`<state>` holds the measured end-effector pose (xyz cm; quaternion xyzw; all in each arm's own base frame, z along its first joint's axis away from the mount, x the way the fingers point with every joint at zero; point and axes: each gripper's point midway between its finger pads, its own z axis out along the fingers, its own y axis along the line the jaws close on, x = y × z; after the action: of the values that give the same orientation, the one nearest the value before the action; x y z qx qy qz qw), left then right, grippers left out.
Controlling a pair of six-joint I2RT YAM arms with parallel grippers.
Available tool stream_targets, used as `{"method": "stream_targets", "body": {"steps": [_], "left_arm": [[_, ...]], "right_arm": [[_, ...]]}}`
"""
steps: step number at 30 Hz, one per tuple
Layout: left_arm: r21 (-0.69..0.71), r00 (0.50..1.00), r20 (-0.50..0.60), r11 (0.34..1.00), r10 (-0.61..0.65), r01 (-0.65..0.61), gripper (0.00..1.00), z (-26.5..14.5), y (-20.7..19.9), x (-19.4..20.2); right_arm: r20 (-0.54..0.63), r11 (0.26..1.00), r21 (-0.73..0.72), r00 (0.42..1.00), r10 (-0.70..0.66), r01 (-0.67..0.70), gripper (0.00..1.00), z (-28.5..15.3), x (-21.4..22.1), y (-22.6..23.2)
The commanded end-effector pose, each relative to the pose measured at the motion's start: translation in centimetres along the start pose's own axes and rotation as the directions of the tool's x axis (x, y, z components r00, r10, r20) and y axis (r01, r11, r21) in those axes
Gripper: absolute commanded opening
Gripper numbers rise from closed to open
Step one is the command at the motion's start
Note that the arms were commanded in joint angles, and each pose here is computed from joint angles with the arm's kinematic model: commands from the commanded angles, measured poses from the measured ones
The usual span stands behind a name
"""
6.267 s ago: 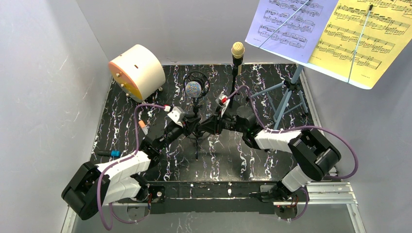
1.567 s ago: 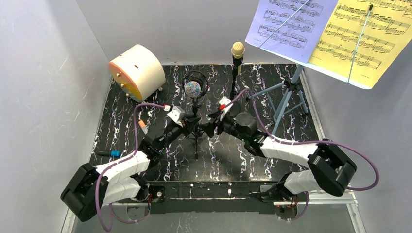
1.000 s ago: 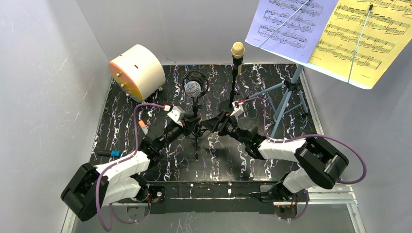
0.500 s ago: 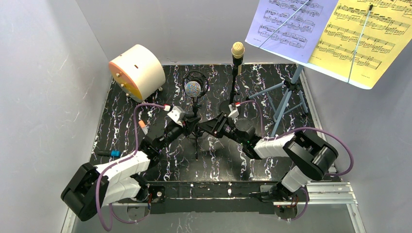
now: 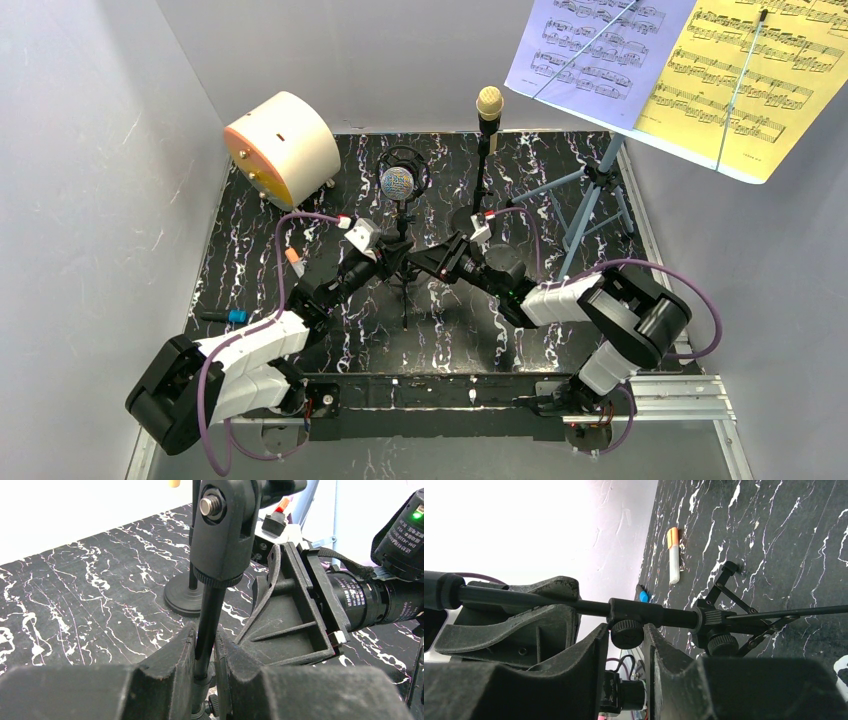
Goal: Pack up the instrument practice props
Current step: Unscrew the knob on the microphone stand.
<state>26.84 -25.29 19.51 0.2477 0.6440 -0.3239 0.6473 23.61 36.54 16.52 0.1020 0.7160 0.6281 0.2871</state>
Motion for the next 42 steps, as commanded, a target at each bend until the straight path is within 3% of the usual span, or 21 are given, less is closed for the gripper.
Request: {"method": "stream_targets", "body": {"steps": [1, 4, 9, 16, 22, 30, 34, 36, 39, 42], "left_arm": [[0.005, 0.971, -0.235, 0.998, -0.053, 0.056, 0.00, -1.5, -0.5, 6.6], [0.007, 0.970, -0.237, 0.998, -0.053, 0.056, 0.00, -1.5, -0.5, 6.6], [0.010, 0.970, -0.238, 0.998, -0.053, 0.057, 0.00, -1.5, -0.6, 6.6], [0.010, 0.970, -0.236, 0.998, -0.054, 0.058, 0.00, -1.5, -0.6, 6.5], [0.010, 0.970, -0.235, 0.998, -0.056, 0.060, 0.00, -1.5, -0.6, 6.5], [0.011, 0.971, -0.234, 0.998, -0.054, 0.058, 0.00, -1.5, -0.6, 6.5], [0.007, 0.971, -0.233, 0.998, -0.053, 0.056, 0.00, -1.6, -0.6, 6.5], [0.004, 0.971, -0.234, 0.998, -0.053, 0.055, 0.00, -1.6, -0.5, 6.5], [0.004, 0.971, -0.235, 0.998, -0.053, 0.055, 0.00, -1.5, -0.5, 6.5], [0.003, 0.971, -0.233, 0.998, -0.053, 0.055, 0.00, -1.6, -0.5, 6.4]], "right_arm": [[0.039, 0.994, -0.108, 0.999, -0.009, 0.013, 0.38, 0.2, -1.0, 2.7], [0.030, 0.991, -0.128, 0.999, -0.019, 0.023, 0.31, 0.2, -0.8, 3.0], [0.018, 0.983, -0.156, 0.995, -0.097, 0.099, 0.03, 0.4, -0.5, 3.4], [0.016, 0.918, -0.189, 0.936, -0.353, 0.349, 0.01, 0.6, -0.2, 4.0], [0.017, 0.748, -0.234, 0.772, -0.635, 0.620, 0.01, 0.7, 0.1, 4.3], [0.018, 0.354, -0.332, 0.381, -0.924, 0.874, 0.01, 1.0, 1.1, 3.1], [0.078, 0.092, -0.323, 0.123, -0.989, 0.942, 0.01, 1.0, 0.8, 2.4], [0.102, -0.066, -0.300, -0.036, -0.994, 0.952, 0.01, 0.9, 0.6, 2.0], [0.095, -0.281, -0.250, -0.265, -0.959, 0.927, 0.01, 1.2, -0.2, 1.3], [0.087, -0.448, -0.205, -0.440, -0.894, 0.870, 0.01, 1.6, -0.7, 1.4]]}}
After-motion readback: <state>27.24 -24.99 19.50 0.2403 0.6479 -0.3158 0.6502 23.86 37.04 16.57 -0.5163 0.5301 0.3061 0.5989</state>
